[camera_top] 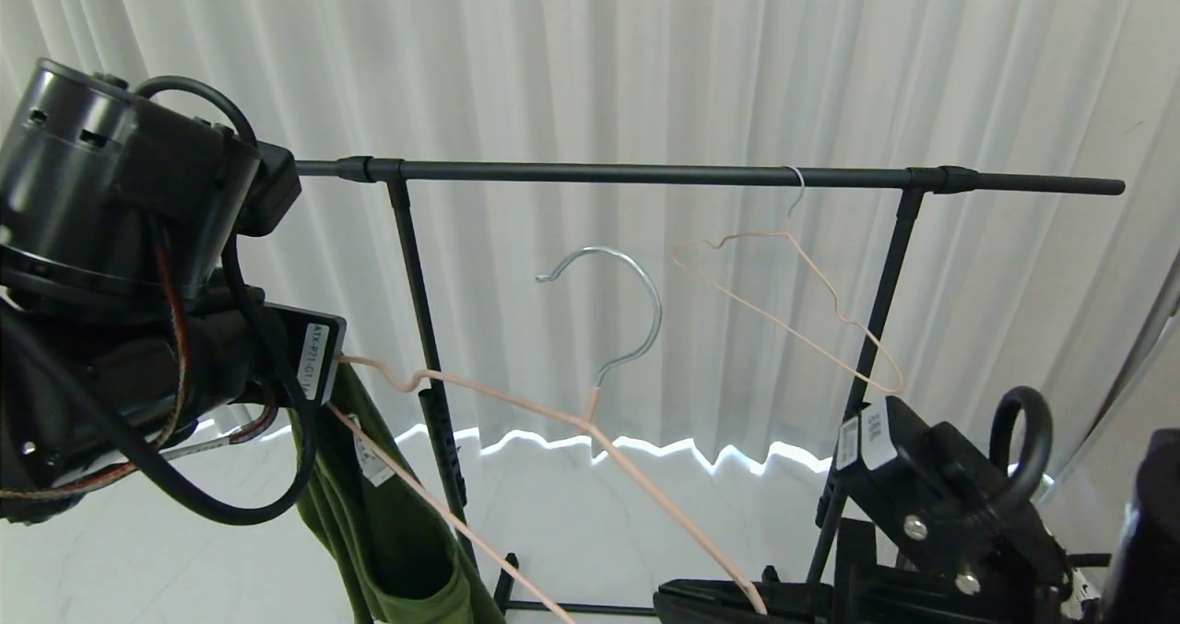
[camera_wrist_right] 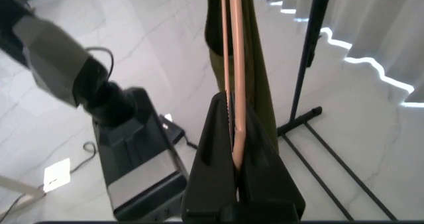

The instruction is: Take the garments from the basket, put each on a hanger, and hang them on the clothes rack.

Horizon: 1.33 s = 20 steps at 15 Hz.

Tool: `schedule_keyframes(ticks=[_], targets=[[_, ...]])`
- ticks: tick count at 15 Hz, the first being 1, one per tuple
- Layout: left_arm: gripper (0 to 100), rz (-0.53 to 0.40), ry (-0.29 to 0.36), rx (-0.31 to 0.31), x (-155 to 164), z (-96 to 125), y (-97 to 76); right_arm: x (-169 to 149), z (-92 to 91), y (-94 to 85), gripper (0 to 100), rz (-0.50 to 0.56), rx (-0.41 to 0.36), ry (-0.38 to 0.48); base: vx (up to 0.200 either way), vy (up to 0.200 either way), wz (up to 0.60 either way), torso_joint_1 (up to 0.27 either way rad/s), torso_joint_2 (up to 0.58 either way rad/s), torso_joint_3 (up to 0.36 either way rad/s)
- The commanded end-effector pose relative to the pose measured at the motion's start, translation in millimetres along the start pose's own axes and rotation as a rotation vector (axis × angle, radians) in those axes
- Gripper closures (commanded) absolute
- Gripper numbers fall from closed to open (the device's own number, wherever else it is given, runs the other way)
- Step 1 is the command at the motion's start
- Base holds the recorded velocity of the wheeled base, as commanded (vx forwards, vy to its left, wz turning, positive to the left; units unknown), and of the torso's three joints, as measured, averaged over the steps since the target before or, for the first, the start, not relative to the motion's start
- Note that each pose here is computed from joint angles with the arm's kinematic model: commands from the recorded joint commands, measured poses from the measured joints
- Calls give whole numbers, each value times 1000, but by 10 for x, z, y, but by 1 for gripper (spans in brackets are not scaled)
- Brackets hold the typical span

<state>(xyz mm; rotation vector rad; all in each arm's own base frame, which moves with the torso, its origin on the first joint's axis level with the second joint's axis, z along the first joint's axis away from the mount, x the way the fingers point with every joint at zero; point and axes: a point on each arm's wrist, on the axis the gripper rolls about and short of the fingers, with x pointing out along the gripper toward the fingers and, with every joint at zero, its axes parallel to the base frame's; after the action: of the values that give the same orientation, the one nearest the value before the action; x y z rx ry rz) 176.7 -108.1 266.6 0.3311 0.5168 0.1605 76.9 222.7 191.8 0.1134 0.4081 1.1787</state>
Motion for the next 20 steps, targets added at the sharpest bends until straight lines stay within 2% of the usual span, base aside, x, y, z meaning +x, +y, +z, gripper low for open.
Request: schedule_keyframes(ticks=[1,9,13,18,20], targets=[[100,-12,-7,1,-29,-3,-9,125,-15,-58,100,-21,6,-1,0,0,0,0,0,0],[100,-190,-89,-28,-388,-36,-214,532,39,-30,100,-14,4,2,0,0,0,0,0,0],[100,-267,-132,-43,-576,-56,-208,668,31,-29,100,-15,10,11,0,0,0,0,0,0],[100,-432,-170,-75,-808,-16,-225,765,42,-11,100,-10,12,11,0,0,0,0,0,0],[100,-447,-174,-74,-837,-27,-233,760,52,-14,100,-11,14,-2,0,0,0,0,0,0]])
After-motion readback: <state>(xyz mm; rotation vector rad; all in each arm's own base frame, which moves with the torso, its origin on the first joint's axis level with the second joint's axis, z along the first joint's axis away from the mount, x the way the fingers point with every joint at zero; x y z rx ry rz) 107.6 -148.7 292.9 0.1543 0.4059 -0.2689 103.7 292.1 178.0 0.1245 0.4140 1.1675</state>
